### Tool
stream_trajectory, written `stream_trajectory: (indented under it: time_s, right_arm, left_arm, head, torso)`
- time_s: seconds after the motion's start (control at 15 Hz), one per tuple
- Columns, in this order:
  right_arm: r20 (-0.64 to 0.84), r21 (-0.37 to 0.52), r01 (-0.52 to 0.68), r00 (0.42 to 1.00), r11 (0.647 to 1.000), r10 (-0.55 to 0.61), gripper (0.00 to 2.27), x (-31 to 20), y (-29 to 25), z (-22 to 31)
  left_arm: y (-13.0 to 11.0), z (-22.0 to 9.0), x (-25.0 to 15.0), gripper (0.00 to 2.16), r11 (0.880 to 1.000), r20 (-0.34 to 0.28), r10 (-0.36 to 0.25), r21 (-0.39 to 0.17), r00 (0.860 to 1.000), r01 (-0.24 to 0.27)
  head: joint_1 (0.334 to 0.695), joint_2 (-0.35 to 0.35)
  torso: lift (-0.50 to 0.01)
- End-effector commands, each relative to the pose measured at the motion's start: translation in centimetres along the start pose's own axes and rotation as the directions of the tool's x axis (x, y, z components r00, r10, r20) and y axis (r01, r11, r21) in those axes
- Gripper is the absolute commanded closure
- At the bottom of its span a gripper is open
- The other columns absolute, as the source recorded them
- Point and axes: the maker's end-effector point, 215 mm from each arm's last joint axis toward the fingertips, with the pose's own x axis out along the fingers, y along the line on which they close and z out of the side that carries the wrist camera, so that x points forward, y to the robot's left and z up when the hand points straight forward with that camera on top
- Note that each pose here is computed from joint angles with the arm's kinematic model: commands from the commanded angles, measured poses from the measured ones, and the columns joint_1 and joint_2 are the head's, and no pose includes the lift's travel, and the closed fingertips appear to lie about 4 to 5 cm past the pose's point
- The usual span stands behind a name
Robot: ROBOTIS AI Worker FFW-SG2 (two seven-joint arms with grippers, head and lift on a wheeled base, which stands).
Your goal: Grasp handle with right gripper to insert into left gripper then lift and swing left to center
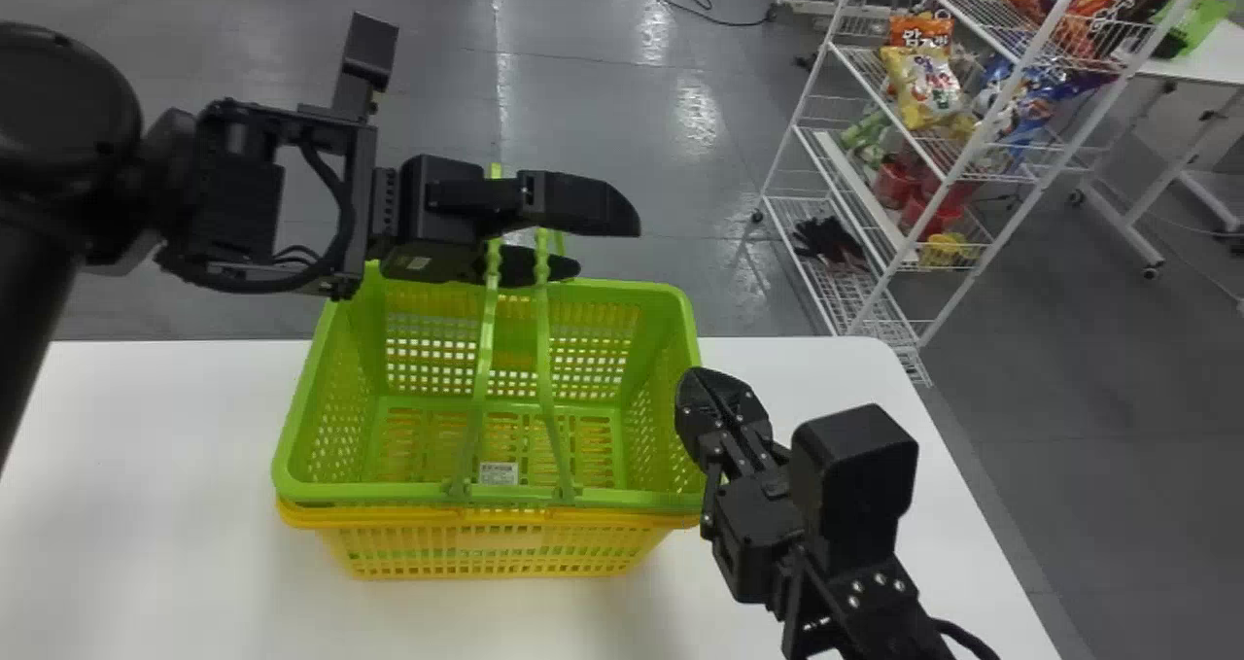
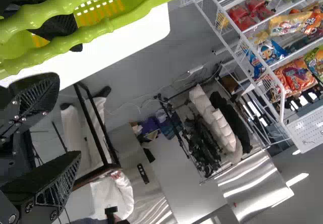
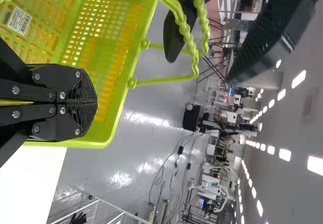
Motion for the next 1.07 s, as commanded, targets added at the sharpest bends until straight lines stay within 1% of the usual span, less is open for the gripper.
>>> stream_trajectory:
  time_s: [0.0, 0.07, 0.2, 0.4, 0.67, 0.73, 0.8, 0.87, 1.0]
  right_arm:
    - [0.031, 0.001, 0.033, 0.999, 0.999, -0.033, 0.35, -2.0, -2.1, -0.5]
    - [0.023, 0.003, 0.040, 0.999, 0.999, -0.040, 0.23, -2.5, -2.5, -1.1]
    - [0.049, 0.013, 0.047, 0.998, 0.999, -0.048, 0.16, -3.3, -3.0, -1.3]
    - [0.118, 0.030, 0.045, 0.992, 0.999, -0.048, 0.16, -4.3, -2.8, -0.8]
    - [0.127, 0.046, 0.039, 0.991, 0.998, -0.045, 0.17, -5.5, -2.2, -2.7]
    - [0.127, 0.048, 0.038, 0.991, 0.998, -0.043, 0.17, -5.8, -2.0, -3.3]
    - [0.121, 0.048, 0.039, 0.992, 0.998, -0.045, 0.17, -6.0, -2.1, -4.1]
    - [0.127, 0.054, 0.041, 0.991, 0.998, -0.047, 0.17, -6.3, -2.2, -4.3]
    - [0.136, 0.064, 0.044, 0.989, 0.997, -0.052, 0.17, -6.8, -2.4, -4.8]
  left_arm:
    - [-0.6, 0.5, -0.1, 0.08, 1.000, -0.001, -0.011, -0.002, 1.000, 0.011]
    - [-0.7, 0.6, -0.1, 0.08, 1.000, -0.002, -0.008, -0.004, 1.000, 0.008]
    - [-0.9, 1.1, -0.1, 0.08, 1.000, -0.003, -0.008, -0.014, 1.000, 0.008]
    - [-2.1, 2.1, -0.2, 0.09, 0.999, -0.004, -0.032, -0.031, 0.999, 0.032]
    - [-3.2, 3.6, -0.7, 0.09, 0.999, 0.007, -0.035, -0.021, 0.999, 0.035]
    - [-3.5, 4.1, -1.0, 0.09, 0.999, 0.013, -0.041, -0.024, 0.999, 0.041]
    - [-3.9, 4.6, -1.2, 0.09, 0.997, 0.019, -0.059, -0.038, 0.998, 0.060]
    - [-4.4, 4.9, -1.3, 0.09, 0.997, 0.021, -0.071, -0.038, 0.997, 0.072]
    - [-5.1, 5.6, -1.5, 0.09, 0.998, 0.018, -0.065, -0.020, 0.998, 0.066]
  head:
    - [0.695, -0.269]
    - [0.695, -0.281]
    - [0.695, -0.302]
    - [0.695, -0.320]
    - [0.695, -0.323]
    - [0.695, -0.323]
    - [0.695, -0.323]
    - [0.695, -0.324]
    - [0.695, -0.328]
  torso:
    - [-0.093]
    - [-0.093]
    - [-0.093]
    - [-0.093]
    - [-0.093]
    - [-0.093]
    - [-0.093]
    - [-0.093]
    - [-0.093]
